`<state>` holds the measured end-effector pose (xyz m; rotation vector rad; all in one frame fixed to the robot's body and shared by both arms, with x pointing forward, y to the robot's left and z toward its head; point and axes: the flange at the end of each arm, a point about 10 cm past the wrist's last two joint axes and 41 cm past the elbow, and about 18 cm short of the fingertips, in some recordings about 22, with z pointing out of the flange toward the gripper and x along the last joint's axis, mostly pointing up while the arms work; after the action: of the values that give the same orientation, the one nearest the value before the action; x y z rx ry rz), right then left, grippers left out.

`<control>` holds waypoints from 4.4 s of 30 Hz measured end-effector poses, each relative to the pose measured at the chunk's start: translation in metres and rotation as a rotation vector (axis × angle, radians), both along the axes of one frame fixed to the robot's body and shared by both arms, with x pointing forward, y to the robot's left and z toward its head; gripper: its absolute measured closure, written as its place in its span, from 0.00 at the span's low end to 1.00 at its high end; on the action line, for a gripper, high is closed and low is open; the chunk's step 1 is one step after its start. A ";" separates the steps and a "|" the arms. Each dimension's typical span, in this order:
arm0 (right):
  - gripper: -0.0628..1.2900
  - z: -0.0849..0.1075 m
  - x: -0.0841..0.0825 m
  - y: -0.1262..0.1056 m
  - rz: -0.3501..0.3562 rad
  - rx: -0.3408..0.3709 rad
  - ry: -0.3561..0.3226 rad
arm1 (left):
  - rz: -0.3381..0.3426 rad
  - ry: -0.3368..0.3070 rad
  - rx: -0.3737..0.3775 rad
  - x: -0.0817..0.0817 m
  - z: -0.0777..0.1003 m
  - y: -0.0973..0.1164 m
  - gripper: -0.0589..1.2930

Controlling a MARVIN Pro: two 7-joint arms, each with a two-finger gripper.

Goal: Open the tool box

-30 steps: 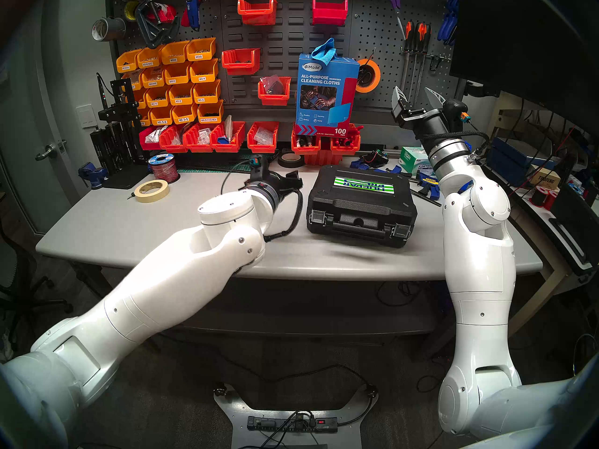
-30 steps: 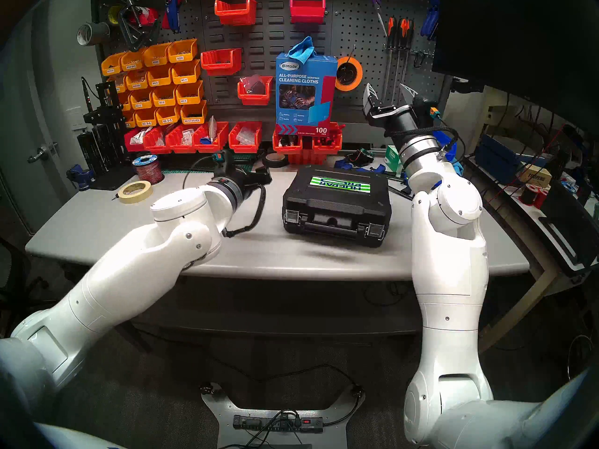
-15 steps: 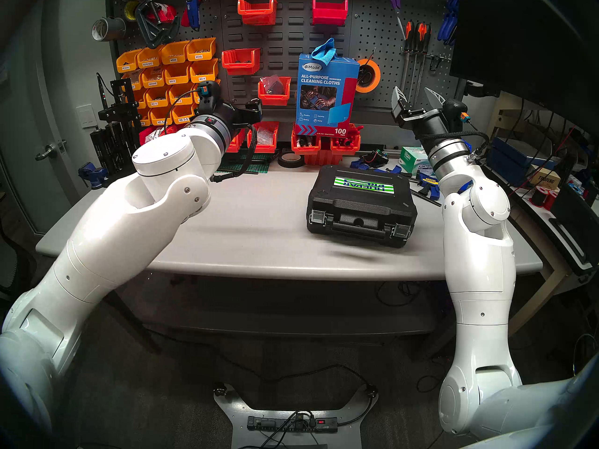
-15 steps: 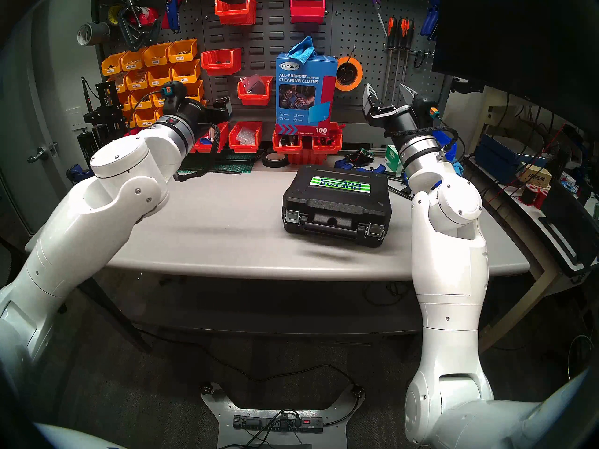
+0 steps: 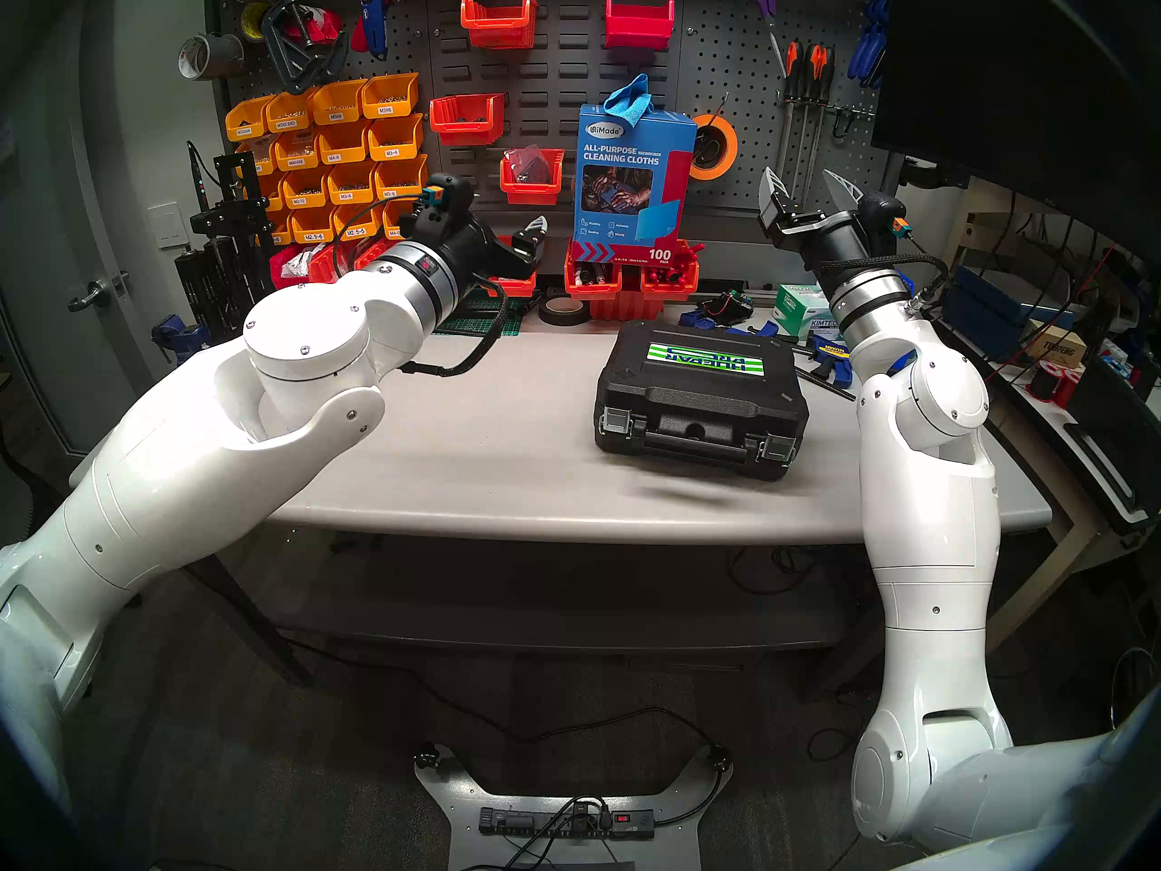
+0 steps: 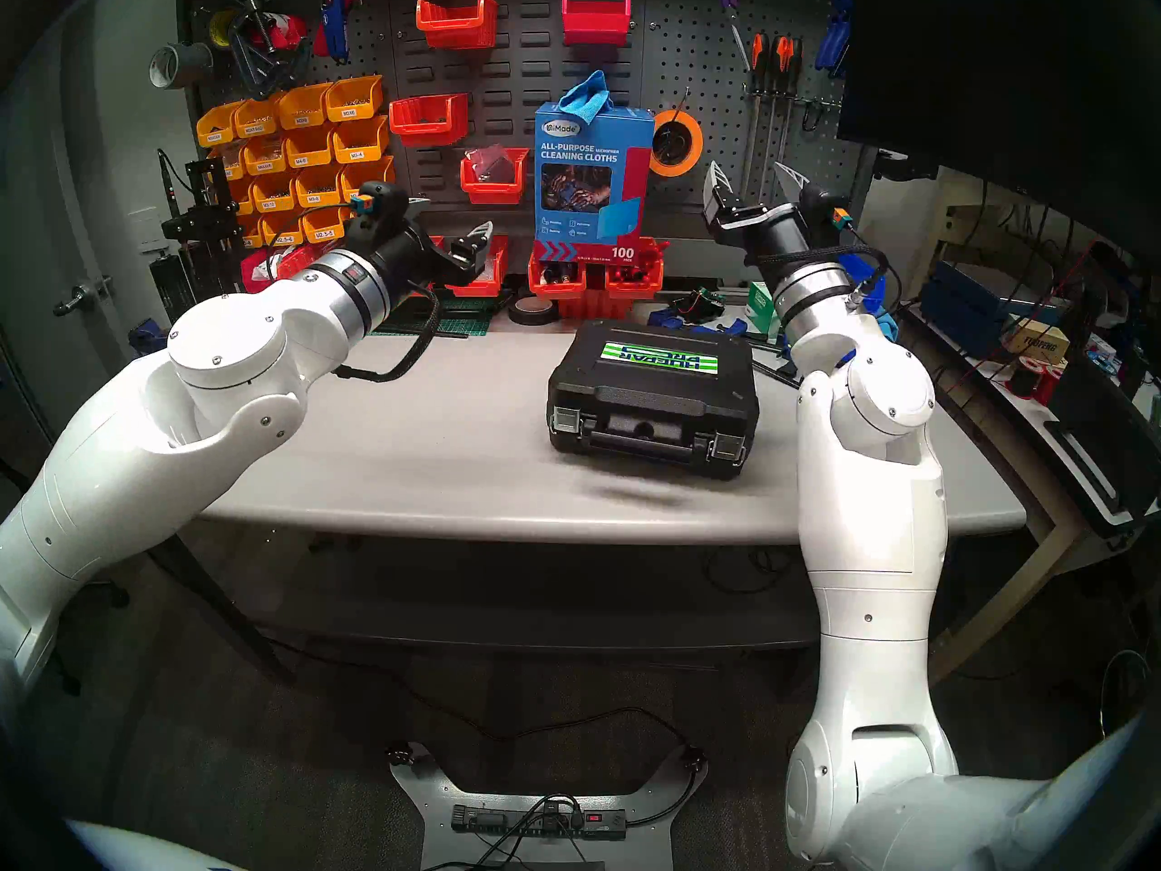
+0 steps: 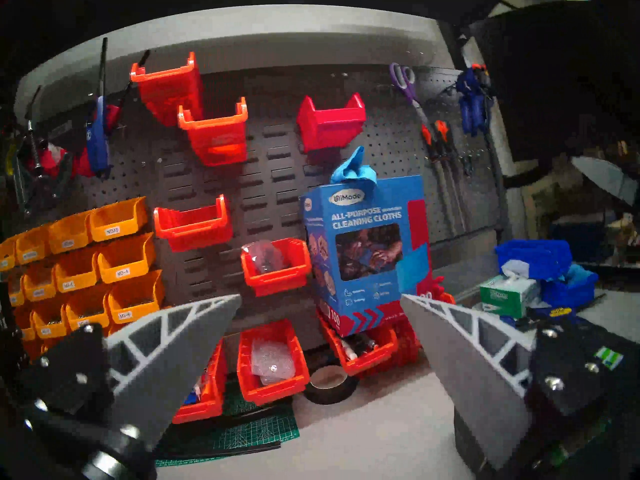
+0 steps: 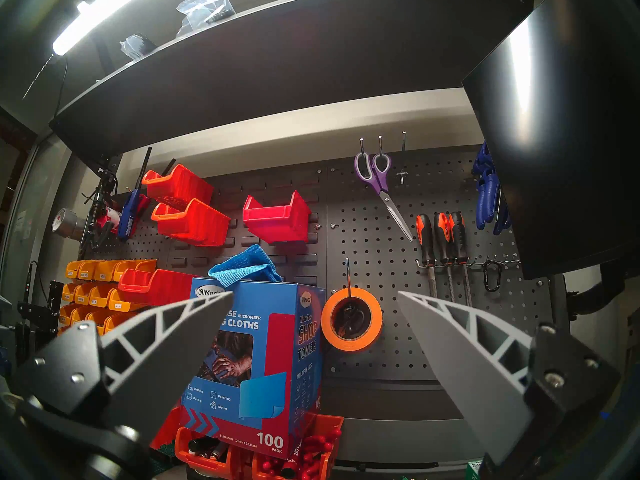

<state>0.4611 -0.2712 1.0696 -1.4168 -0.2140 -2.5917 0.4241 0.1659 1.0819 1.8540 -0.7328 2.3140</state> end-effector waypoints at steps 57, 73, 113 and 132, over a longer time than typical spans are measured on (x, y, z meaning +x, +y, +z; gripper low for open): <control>0.04 0.000 0.000 0.000 -0.001 0.000 0.000 | -0.925 -0.400 1.018 0.002 -0.075 0.084 0.04; 0.04 0.000 0.000 -0.001 -0.001 0.000 0.000 | -1.055 -0.646 1.119 0.003 -0.058 0.004 0.04; 0.04 -0.001 -0.001 -0.001 -0.002 0.000 0.001 | -0.921 -0.594 1.476 0.022 -0.072 -0.044 0.04; 0.04 0.000 -0.001 0.000 -0.002 0.000 0.001 | -0.882 -0.530 1.508 0.029 -0.081 -0.025 0.04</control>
<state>0.4605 -0.2717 1.0692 -1.4182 -0.2125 -2.5923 0.4533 0.1408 1.0011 0.4617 -3.0417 1.4769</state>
